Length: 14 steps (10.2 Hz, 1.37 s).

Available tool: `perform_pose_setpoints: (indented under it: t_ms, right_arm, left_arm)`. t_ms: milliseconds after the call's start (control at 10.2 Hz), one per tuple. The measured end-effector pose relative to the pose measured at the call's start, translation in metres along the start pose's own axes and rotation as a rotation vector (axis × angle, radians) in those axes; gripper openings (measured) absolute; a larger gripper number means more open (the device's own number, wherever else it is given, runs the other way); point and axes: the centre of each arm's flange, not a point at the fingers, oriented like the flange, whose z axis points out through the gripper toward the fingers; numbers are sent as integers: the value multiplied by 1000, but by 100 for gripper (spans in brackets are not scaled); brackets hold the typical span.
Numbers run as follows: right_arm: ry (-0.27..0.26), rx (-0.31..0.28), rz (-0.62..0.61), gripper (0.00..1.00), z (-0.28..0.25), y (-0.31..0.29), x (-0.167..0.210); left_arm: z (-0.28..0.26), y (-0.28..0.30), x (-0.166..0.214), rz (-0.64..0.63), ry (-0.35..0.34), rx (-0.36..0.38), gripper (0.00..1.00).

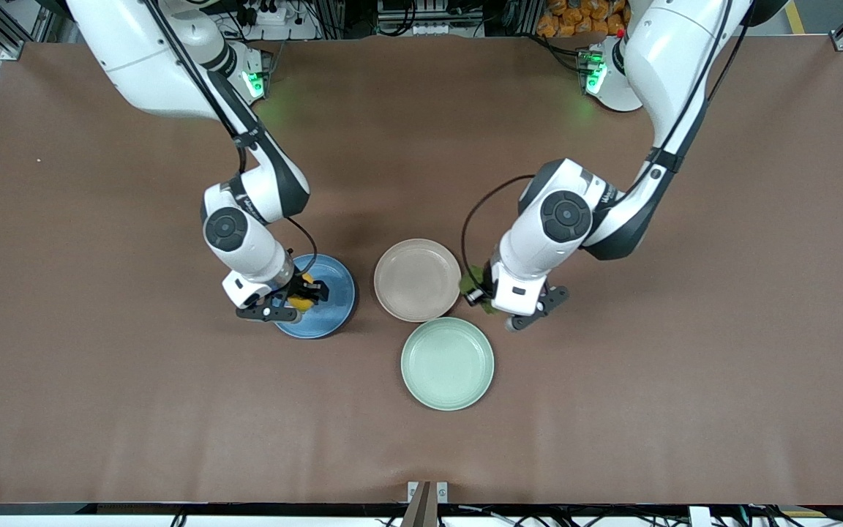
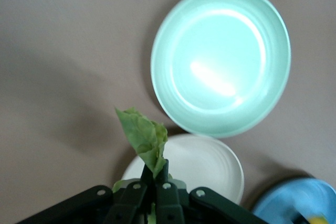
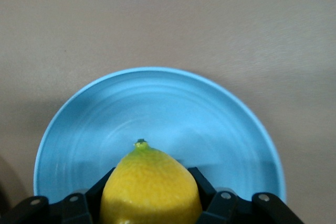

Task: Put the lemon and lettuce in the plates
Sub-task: 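Lower the lemon onto the blue plate while the left gripper lowers the lettuce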

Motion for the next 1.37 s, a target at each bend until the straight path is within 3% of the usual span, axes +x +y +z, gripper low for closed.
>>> perform_pose_setpoints:
  t_ms: [195,488,878,1366]
  right_arm:
    - [5,2,-16,61,17,-4,-4]
    - [12,2,-21,99,15,-6,-1]
    - [21,4,-19,100,9,-8,6]
    - [-107,-74,0,100,-53,-18,54]
  left_arm:
    - [4,14,-31,8,-50,-18,4]
    - [17,26,-61,1,-110,-37,4]
    - [35,37,-93,27,-132,-49,4]
    - [37,39,-108,96,-103,-8,70]
